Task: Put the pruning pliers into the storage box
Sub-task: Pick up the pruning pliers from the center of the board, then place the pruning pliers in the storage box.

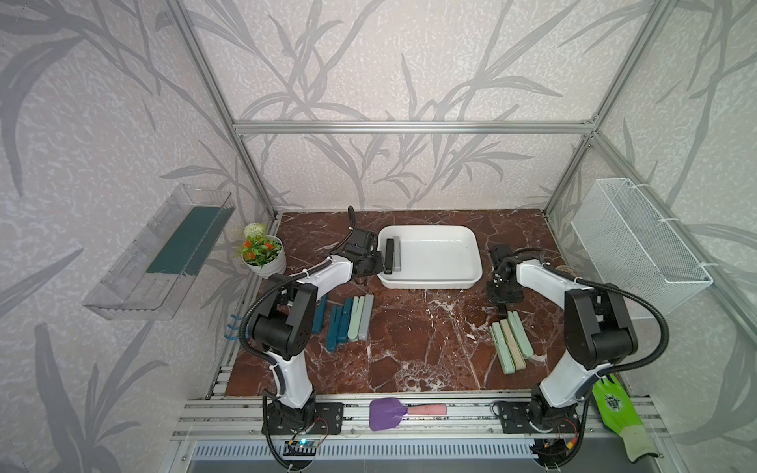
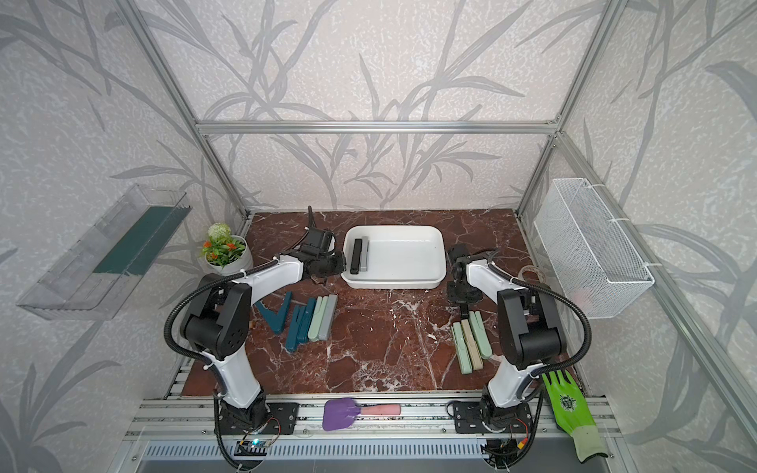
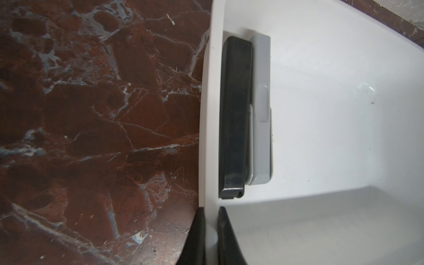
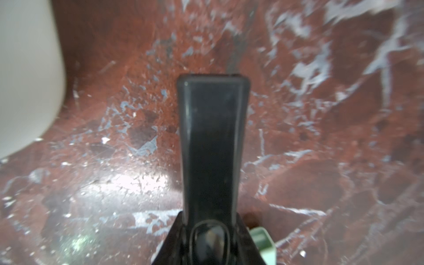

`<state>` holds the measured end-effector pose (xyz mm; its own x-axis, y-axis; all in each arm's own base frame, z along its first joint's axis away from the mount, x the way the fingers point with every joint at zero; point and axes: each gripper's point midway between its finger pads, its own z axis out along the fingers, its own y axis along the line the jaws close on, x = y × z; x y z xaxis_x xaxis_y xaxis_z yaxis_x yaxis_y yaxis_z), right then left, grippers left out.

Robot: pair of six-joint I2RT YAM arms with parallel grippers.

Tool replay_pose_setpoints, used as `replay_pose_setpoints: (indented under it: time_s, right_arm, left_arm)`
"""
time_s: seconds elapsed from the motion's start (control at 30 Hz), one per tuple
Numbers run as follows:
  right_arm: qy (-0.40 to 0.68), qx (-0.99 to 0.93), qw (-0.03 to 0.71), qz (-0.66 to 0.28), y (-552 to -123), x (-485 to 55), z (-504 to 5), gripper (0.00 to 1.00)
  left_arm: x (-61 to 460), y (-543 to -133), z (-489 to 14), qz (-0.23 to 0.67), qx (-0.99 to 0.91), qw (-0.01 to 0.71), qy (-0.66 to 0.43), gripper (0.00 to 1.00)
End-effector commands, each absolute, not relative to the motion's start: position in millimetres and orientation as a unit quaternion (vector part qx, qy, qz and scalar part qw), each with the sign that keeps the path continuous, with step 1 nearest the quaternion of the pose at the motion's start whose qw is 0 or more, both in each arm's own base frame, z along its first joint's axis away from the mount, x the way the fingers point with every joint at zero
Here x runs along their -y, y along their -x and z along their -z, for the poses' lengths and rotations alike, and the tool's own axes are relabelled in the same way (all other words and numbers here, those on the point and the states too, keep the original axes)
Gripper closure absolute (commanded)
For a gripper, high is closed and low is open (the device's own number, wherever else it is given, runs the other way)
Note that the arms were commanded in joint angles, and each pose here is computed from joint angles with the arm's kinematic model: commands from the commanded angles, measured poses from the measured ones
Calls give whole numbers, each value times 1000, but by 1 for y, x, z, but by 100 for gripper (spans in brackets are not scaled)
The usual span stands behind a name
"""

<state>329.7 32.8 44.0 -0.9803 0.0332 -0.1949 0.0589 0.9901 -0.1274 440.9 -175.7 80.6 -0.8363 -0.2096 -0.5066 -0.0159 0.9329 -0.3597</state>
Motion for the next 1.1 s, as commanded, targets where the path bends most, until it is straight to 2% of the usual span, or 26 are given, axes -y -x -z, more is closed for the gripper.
replay_pose_setpoints:
  time_s: [0.0,0.13,0.2,0.33,0.43,0.53,0.8,1.07]
  right_arm:
    - [-41,-986,144,79,-341,-26,-92,80]
    - [-40,-977,187,98,-346,-23,-139,80]
    - [-30,-972,219,77,-353,-33,-162,80]
    - [15,-954,295,46,-374,-80,-195,79]
    - [39,-951,306,21,-392,-121,-205,79]
    - [56,-948,312,-18,-412,-167,-203,79]
    - [59,-955,269,-113,-458,-274,-150,78]
    - [53,-965,229,-117,-475,-310,-99,77]
  left_arm:
    - [175,-444,-104,171,-937,300,55,90]
    - [174,-444,-107,169,-936,303,56,90]
    - [174,-444,-109,171,-935,305,55,90]
    - [176,-443,-111,174,-935,305,54,90]
    - [177,-442,-114,176,-934,307,54,90]
    - [179,-442,-117,180,-932,310,56,90]
    - [197,-438,-109,200,-930,304,54,90]
    - [204,-437,-112,205,-928,307,48,90]
